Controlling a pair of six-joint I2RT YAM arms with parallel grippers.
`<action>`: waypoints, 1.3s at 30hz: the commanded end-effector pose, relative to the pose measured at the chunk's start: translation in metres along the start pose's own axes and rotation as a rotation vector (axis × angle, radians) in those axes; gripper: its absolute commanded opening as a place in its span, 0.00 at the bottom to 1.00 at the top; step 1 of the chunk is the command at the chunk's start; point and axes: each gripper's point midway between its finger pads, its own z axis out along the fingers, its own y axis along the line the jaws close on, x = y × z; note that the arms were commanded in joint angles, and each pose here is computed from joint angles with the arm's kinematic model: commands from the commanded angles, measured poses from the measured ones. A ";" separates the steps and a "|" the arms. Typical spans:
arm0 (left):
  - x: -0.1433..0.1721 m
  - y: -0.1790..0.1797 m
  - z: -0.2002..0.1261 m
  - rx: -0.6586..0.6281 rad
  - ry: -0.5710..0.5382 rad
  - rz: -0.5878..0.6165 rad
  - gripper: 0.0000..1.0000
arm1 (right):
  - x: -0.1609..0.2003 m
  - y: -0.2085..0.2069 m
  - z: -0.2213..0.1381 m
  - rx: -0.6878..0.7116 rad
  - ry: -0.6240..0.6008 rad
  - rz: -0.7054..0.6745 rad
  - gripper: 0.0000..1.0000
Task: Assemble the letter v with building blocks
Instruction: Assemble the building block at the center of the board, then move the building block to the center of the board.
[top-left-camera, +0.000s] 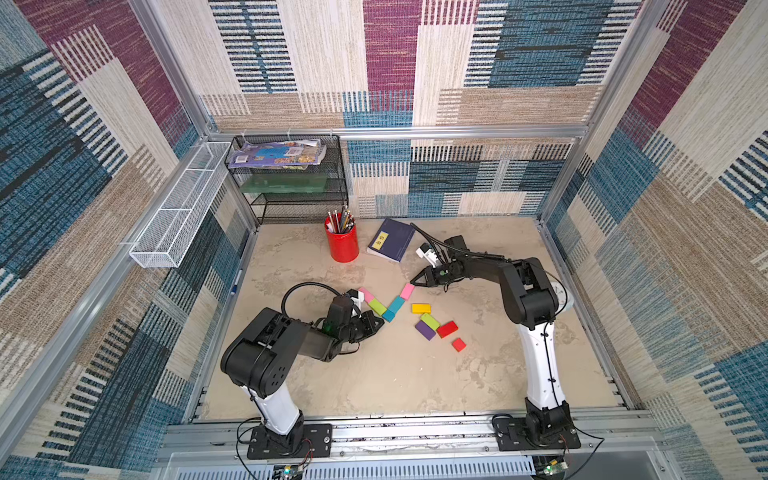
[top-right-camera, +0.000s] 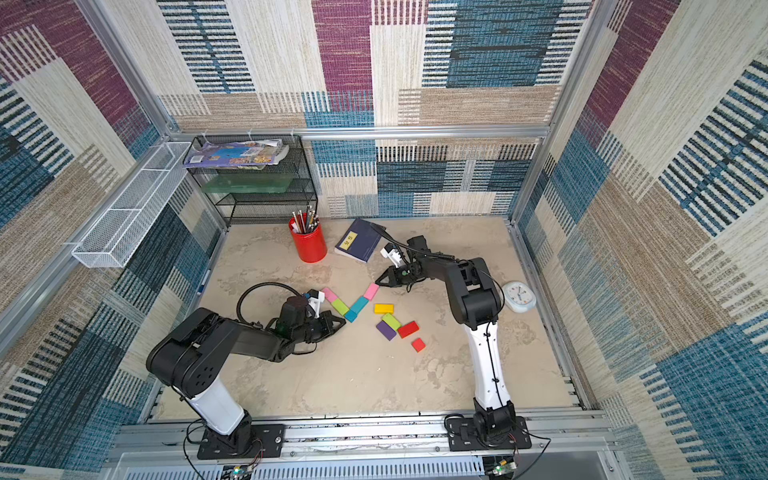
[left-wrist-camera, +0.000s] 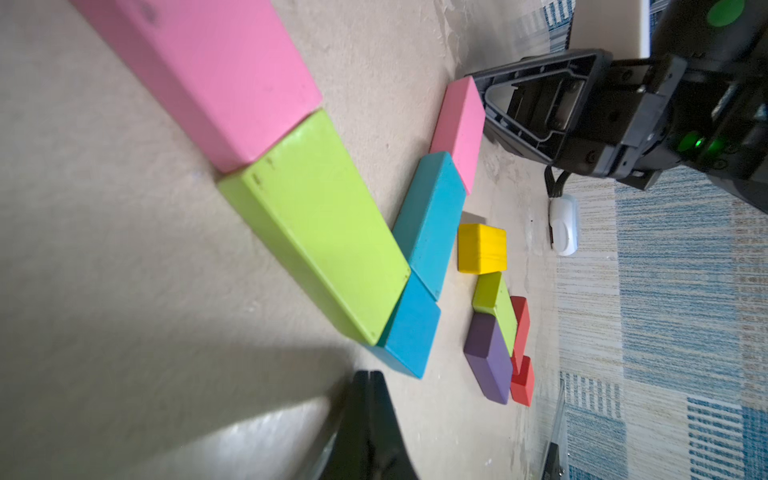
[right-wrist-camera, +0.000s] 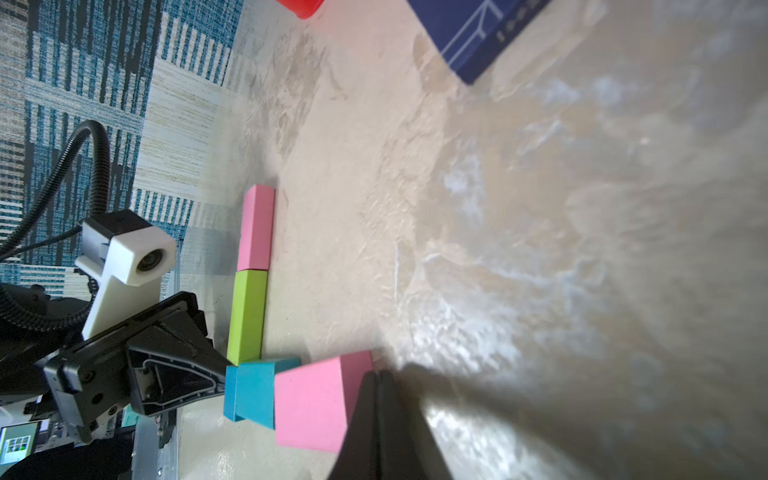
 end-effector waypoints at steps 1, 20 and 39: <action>0.027 0.039 -0.004 -0.159 0.083 -0.072 0.00 | 0.047 -0.041 -0.001 0.205 0.120 0.150 0.04; 0.024 0.041 -0.016 -0.178 0.029 -0.080 0.00 | 0.075 -0.013 -0.026 0.300 0.045 0.143 0.04; 0.027 0.040 -0.019 -0.187 0.049 -0.053 0.00 | 0.144 0.050 0.018 0.185 0.102 0.173 0.02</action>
